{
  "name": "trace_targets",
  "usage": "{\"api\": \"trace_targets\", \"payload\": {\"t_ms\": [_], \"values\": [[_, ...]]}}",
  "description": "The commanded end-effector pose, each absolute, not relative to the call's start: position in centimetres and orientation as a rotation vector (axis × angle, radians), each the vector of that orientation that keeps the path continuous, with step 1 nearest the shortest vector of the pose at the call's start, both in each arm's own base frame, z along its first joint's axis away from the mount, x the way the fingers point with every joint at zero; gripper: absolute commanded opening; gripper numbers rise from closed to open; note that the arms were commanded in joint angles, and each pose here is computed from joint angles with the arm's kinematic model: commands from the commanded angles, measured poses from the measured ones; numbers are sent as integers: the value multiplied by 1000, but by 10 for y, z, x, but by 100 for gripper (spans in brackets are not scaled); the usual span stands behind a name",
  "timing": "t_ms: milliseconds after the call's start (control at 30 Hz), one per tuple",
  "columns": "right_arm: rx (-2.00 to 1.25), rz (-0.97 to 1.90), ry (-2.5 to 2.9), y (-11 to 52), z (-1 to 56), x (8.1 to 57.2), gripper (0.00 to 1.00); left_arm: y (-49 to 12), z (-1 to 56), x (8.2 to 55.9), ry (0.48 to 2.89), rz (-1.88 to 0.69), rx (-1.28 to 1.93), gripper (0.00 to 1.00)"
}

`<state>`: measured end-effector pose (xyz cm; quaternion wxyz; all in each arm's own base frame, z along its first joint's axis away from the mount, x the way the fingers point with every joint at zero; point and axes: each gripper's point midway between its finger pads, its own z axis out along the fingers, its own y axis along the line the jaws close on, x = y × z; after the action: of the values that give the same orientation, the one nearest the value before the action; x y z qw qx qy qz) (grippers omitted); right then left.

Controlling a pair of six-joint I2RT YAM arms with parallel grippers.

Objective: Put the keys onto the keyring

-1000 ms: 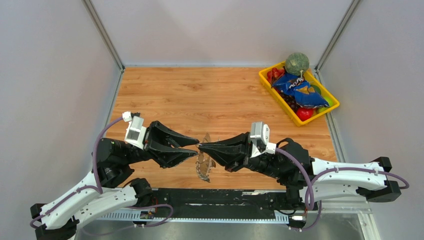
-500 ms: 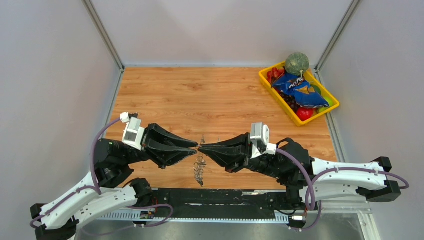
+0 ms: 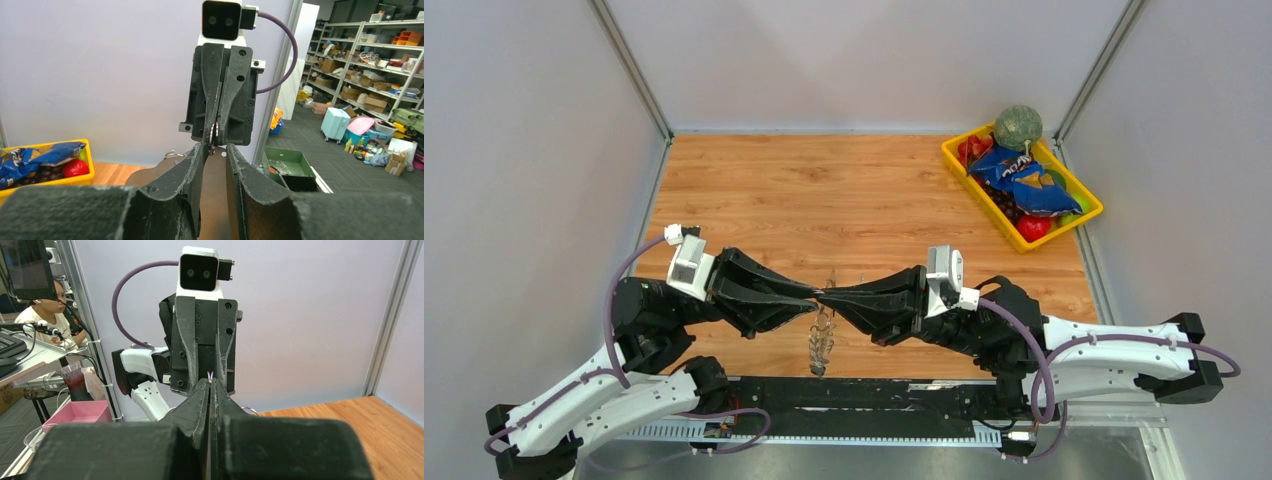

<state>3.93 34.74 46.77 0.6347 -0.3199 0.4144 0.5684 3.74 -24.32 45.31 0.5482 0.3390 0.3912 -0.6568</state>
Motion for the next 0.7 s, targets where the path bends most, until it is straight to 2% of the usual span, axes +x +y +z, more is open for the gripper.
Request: {"api": "trace_targets", "payload": {"t_ms": [0, 133, 333, 500, 667], "values": [[-681, 1350, 852, 341, 495, 33, 0, -243, 458, 32, 888, -1574, 819, 30], [-688, 1353, 850, 344, 495, 31, 0, -242, 459, 33, 885, -1566, 817, 27], [-691, 1358, 846, 345, 494, 30, 0, -242, 459, 33, 890, -1565, 816, 18], [-692, 1352, 846, 347, 494, 31, 0, -243, 460, 34, 889, -1564, 814, 2], [-707, 1339, 871, 347, 488, 32, 0, -242, 462, 35, 889, -1557, 808, 0]]}}
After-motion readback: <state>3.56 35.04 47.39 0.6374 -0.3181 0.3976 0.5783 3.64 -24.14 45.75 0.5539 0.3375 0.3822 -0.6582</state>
